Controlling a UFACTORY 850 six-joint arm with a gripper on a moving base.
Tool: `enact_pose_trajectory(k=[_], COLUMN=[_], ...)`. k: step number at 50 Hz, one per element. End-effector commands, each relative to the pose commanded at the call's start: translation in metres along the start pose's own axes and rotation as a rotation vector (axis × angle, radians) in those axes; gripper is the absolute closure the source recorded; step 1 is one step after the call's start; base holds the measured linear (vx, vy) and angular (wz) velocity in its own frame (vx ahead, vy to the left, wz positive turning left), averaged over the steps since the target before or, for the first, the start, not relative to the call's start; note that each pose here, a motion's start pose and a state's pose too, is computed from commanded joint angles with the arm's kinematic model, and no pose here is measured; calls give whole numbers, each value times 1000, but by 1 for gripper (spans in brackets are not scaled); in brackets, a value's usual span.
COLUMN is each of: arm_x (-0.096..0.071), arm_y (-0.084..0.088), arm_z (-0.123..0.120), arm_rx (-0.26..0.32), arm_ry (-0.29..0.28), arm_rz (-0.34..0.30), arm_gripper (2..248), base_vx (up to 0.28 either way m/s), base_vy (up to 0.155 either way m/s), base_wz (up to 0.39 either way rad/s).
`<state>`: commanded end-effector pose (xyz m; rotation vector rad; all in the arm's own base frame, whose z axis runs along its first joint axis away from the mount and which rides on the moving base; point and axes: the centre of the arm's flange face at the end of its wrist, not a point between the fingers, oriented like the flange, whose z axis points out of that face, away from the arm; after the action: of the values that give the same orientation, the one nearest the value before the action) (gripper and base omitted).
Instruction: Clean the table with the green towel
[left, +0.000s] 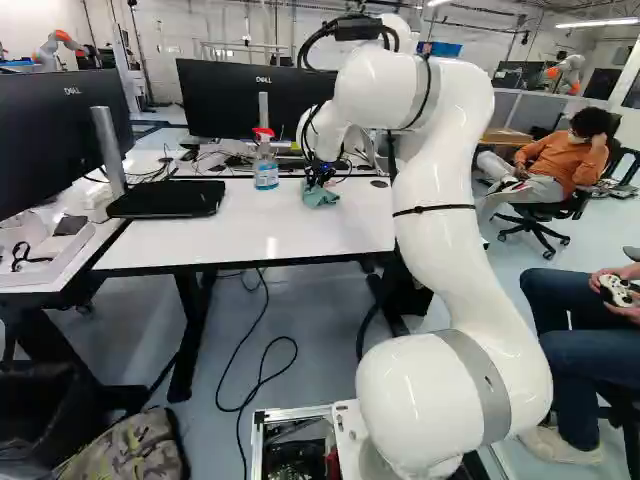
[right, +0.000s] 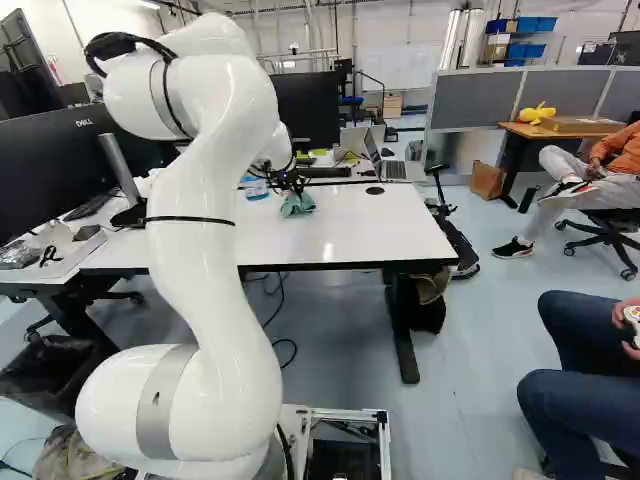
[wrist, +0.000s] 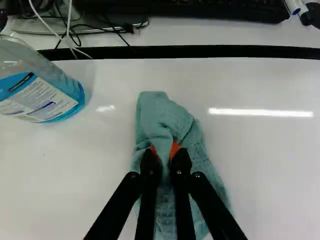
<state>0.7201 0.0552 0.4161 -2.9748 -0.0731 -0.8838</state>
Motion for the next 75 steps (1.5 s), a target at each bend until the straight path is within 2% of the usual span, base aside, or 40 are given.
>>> enact_pose_trajectory(k=[16,36,58,75], arm_x=[20,26,9,-13], arm_y=[-10,-44,-77,-82], arm_z=[17,24,11,-7], arm_rx=[8,34,58,63], arm_ry=[29,42,19,-11], arm_rz=[-11,-48,-87,-97], arm_gripper=[213,213,213,213], base_vx=[0,0,0,0], base_vy=[0,0,0,0], base_wz=[0,0,0,0])
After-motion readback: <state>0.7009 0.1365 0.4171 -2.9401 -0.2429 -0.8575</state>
